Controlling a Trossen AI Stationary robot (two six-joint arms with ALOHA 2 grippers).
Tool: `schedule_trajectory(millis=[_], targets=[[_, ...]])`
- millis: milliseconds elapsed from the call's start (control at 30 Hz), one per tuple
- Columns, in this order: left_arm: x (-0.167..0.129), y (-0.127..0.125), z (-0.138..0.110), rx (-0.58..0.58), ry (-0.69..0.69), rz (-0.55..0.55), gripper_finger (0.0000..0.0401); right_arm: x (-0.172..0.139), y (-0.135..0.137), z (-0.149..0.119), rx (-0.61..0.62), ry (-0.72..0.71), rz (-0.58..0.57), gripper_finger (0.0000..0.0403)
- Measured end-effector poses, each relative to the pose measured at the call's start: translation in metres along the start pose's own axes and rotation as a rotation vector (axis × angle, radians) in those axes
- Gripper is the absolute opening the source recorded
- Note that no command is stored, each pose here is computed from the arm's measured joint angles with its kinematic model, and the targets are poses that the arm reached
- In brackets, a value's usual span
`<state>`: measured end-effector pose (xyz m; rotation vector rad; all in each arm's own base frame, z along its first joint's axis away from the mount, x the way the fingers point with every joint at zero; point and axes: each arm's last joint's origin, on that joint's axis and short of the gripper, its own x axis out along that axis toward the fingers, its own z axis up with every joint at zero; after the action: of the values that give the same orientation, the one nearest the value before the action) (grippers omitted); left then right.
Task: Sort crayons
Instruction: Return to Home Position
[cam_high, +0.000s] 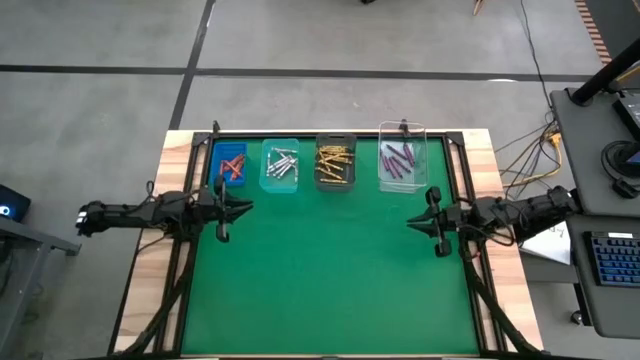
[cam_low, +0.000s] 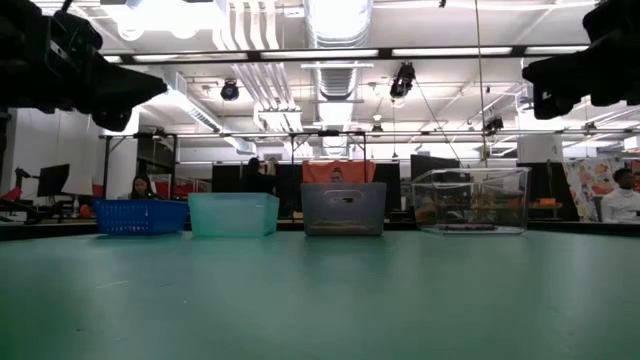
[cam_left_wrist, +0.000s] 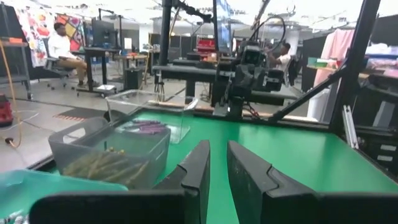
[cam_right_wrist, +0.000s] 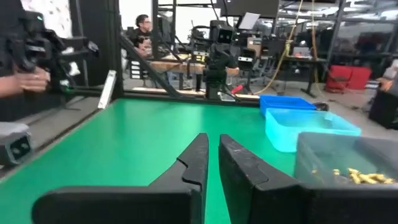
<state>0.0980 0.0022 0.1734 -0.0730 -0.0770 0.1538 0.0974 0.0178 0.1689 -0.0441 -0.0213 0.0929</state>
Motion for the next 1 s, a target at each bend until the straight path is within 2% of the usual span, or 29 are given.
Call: schedule_trajectory(millis=[300, 367, 533, 633, 1000], targets=[[0.0004, 0.0004, -0.0035, -0.019, 0.035, 0.011, 0.0037, 0.0025, -0.0001, -0.004, -0.213, 0.049, -0.009, 0.0018], [0.0004, 0.0004, -0.0036, -0.022, 0.036, 0.012, 0.0037, 0.0033, 0.0, -0.0051, -0.156, 0.062, -0.009, 0.0018], [0.0005, 0.0004, -0.0038, -0.016, 0.038, 0.012, 0.0037, 0.0039, 0.0002, -0.006, 0.093, 0.071, -0.017, 0.0018], [0.0006, 0.0004, -0.004, -0.015, 0.041, 0.012, 0.0037, 0.004, 0.0002, -0.006, 0.182, 0.071, -0.021, 0.0018], [0.0008, 0.0003, -0.0023, -0.015, 0.04, 0.012, 0.0037, 0.004, 0.0002, -0.006, 0.202, 0.071, -0.021, 0.0018]])
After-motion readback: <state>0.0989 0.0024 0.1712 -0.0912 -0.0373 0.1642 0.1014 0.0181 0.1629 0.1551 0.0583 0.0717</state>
